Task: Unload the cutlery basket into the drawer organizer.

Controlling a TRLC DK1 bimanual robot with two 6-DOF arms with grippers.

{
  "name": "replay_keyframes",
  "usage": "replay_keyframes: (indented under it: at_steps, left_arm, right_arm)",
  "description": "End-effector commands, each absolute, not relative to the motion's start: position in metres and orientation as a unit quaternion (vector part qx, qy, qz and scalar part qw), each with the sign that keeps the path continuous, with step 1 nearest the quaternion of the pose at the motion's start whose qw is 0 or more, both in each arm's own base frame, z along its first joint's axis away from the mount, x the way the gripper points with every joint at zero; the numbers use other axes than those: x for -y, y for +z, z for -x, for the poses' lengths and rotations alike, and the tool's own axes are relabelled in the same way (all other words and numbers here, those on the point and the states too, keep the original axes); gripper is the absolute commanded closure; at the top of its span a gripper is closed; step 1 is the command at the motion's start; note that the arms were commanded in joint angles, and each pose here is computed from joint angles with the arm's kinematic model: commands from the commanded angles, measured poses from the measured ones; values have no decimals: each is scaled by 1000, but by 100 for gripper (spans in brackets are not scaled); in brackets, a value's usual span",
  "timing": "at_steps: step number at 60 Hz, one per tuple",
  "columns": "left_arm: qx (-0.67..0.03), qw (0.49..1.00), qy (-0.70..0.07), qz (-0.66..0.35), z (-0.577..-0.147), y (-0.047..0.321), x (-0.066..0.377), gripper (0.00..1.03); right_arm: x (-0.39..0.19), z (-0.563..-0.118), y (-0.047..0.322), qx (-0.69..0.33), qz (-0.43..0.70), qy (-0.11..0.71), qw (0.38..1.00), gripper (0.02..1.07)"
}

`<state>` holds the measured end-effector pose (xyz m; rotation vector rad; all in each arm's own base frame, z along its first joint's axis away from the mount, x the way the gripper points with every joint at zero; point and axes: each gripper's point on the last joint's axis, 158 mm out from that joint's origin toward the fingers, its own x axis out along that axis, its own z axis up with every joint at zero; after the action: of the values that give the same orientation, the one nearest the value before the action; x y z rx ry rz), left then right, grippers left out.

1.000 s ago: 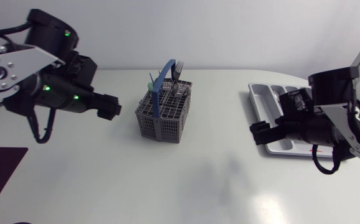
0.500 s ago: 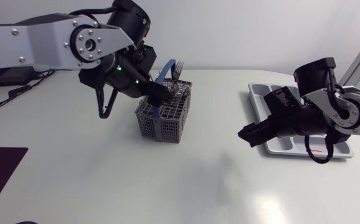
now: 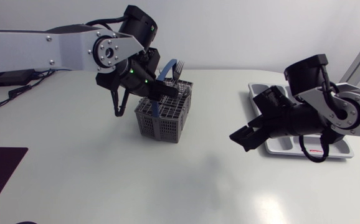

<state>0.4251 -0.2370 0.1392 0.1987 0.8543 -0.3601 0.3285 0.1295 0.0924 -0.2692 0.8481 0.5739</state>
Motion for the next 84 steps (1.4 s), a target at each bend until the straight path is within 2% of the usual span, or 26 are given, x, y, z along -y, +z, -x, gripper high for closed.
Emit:
replay_keyframes:
  at_steps: [1, 12, 27, 33, 36, 38, 39, 44, 48, 55, 63, 74, 79, 84]
  left_arm:
    - [-408, 890, -173, -109, -427, 138, 234, 87]
    - [-380, 890, -204, -146, -395, 150, 226, 89]
    - [-374, 857, -318, -158, -317, 165, 215, 89]
    - [-384, 850, -332, -141, -317, 164, 203, 87]
    - [-387, 848, -334, -138, -320, 162, 198, 81]
    - [-387, 850, -331, -136, -322, 163, 196, 73]
    - [-386, 851, -330, -135, -323, 164, 195, 64]
    - [-374, 855, -332, -135, -320, 175, 195, 45]
    - [-360, 856, -341, -143, -310, 186, 195, 23]
    - [-363, 849, -352, -154, -298, 184, 194, 14]
    - [-364, 849, -347, -164, -283, 191, 176, 14]
    - [-393, 856, -280, -185, -277, 170, 96, 20]
    - [-413, 851, -270, -178, -273, 148, 73, 33]
    - [-426, 847, -279, -155, -273, 131, 69, 54]
  right_arm:
    - [-136, -338, 116, -377, 134, 281, 872, 12]
    - [-142, -352, 128, -369, 135, 283, 875, 12]
    - [-148, -359, 128, -367, 130, 293, 873, 12]
    - [-150, -362, 119, -375, 128, 296, 869, 12]
    - [-153, -364, 115, -377, 129, 298, 867, 12]
    - [-154, -365, 112, -380, 129, 299, 866, 11]
    - [-154, -365, 111, -381, 129, 299, 865, 11]
    - [-156, -367, 109, -381, 130, 300, 865, 11]
    - [-157, -368, 108, -382, 131, 301, 864, 11]
    - [-157, -370, 106, -385, 130, 301, 863, 11]
    - [-158, -372, 103, -388, 131, 302, 861, 11]
    - [-157, -387, 94, -400, 127, 297, 858, 12]
    - [-160, -395, 88, -406, 125, 296, 856, 19]
    - [-165, -405, 84, -410, 119, 296, 855, 36]
